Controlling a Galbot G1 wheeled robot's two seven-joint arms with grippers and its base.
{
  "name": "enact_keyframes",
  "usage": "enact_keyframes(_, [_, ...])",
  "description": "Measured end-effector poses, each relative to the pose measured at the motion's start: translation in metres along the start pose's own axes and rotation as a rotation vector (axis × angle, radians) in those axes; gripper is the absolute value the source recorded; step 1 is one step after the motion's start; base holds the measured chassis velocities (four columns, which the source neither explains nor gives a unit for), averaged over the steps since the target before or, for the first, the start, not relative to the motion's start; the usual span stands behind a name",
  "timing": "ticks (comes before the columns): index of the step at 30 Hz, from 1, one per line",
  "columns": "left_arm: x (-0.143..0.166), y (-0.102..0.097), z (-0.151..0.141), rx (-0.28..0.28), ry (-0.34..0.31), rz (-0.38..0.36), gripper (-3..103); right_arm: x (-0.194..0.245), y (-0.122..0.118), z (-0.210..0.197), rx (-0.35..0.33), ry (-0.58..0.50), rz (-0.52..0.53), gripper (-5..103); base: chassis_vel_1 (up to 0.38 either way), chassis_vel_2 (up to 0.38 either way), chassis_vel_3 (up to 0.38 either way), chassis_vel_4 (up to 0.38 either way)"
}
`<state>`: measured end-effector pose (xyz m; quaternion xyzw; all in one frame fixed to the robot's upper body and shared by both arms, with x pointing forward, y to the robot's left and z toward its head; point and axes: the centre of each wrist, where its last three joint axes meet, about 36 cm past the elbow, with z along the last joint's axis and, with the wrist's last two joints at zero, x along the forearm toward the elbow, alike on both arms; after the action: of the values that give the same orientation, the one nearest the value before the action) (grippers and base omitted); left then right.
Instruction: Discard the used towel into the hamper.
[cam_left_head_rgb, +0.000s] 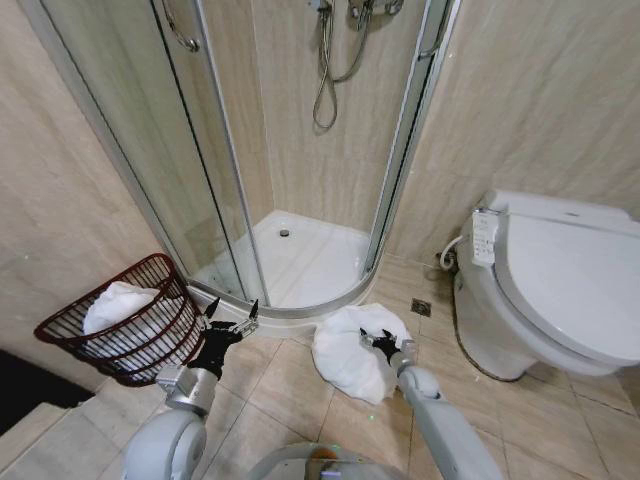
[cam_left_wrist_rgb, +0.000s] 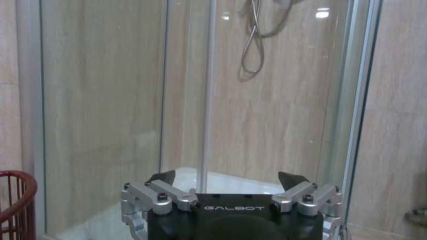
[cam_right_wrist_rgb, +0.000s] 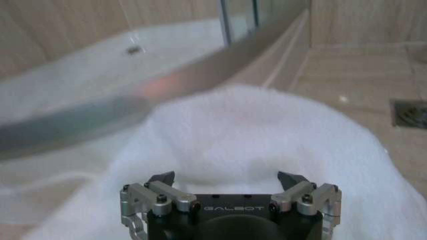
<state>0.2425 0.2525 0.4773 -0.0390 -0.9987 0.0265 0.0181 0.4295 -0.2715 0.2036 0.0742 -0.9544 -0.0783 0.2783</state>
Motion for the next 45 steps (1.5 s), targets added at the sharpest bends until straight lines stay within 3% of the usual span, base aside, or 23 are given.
enact_keyframes(6, [0.0, 0.0, 0.0, 0.0, 0.0, 0.0, 100, -0.012, -0.003, 0.027, 0.091, 0.067, 0.085, 100, 0.0, 0.0, 0.0, 0.0])
enact_keyframes(19, [0.0, 0.0, 0.0, 0.0, 0.0, 0.0, 100, -0.02, -0.013, 0.039, 0.035, 0.143, 0.08, 101, 0.0, 0.0, 0.0, 0.0])
enact_keyframes(27, [0.0, 0.0, 0.0, 0.0, 0.0, 0.0, 100, -0.02, -0.012, 0.036, 0.02, 0.132, 0.053, 77, 0.0, 0.0, 0.0, 0.0])
enact_keyframes(30, [0.0, 0.0, 0.0, 0.0, 0.0, 0.0, 100, -0.019, -0.012, 0.038, 0.025, 0.122, 0.051, 61, 0.0, 0.0, 0.0, 0.0])
enact_keyframes(32, [0.0, 0.0, 0.0, 0.0, 0.0, 0.0, 100, -0.018, -0.011, 0.039, 0.027, 0.119, 0.05, 61, 0.0, 0.0, 0.0, 0.0])
enact_keyframes(39, [0.0, 0.0, 0.0, 0.0, 0.0, 0.0, 100, -0.013, -0.009, 0.036, 0.041, 0.103, 0.042, 28, 0.0, 0.0, 0.0, 0.0])
enact_keyframes(45, [0.0, 0.0, 0.0, 0.0, 0.0, 0.0, 100, -0.006, -0.015, 0.039, 0.06, 0.102, 0.036, 14, 0.0, 0.0, 0.0, 0.0])
